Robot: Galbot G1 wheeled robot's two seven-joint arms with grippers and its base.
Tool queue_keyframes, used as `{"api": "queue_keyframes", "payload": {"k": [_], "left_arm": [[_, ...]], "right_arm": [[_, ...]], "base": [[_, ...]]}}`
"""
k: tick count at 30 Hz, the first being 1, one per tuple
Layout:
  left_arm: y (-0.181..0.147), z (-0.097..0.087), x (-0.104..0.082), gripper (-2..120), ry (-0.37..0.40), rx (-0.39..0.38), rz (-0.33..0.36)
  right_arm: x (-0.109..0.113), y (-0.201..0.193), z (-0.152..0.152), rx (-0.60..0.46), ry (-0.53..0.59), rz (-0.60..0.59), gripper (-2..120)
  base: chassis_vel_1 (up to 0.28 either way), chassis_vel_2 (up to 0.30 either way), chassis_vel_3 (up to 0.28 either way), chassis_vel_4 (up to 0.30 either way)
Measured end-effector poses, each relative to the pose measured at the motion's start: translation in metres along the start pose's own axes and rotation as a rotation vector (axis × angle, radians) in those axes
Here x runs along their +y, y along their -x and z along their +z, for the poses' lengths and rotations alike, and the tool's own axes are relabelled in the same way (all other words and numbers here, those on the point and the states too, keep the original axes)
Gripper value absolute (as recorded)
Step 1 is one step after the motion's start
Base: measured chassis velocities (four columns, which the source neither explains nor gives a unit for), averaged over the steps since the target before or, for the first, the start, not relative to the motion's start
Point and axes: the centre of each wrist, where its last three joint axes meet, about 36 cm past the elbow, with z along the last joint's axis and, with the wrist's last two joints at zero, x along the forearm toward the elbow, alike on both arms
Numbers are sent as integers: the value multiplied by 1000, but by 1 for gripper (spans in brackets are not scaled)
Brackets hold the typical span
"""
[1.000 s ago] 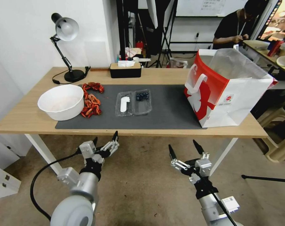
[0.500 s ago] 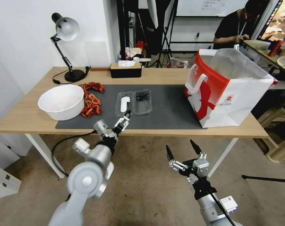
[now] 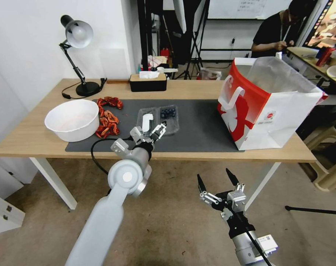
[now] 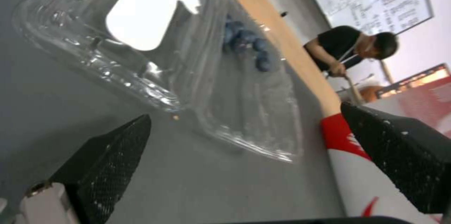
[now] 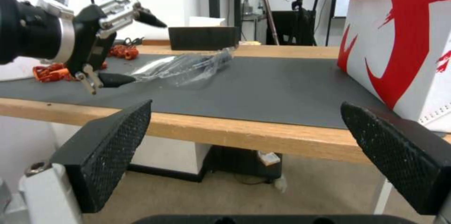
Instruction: Close the takeout container lid, then place the container into the takeout bag.
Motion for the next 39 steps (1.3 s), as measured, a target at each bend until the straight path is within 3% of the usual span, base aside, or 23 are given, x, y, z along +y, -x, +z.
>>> {"api": "queue_keyframes", "payload": {"k": [9, 33, 38, 39], "left_arm": [[21, 0, -3, 100, 1, 3, -59], [31, -3, 1, 100, -22, -8, -93], [23, -1, 5, 100, -64, -38, -36], [21, -2, 4, 100, -89, -71, 34]], "right_arm": [[-1, 1, 6, 9, -2, 2, 100], [2, -6, 6, 5, -6, 2, 100], [1, -9, 15, 19, -18, 4, 100], [3, -9, 18, 21, -17, 0, 100]], "base": [[0, 0, 0, 0], [0, 0, 0, 0], [0, 0, 0, 0], [0, 0, 0, 0]]}}
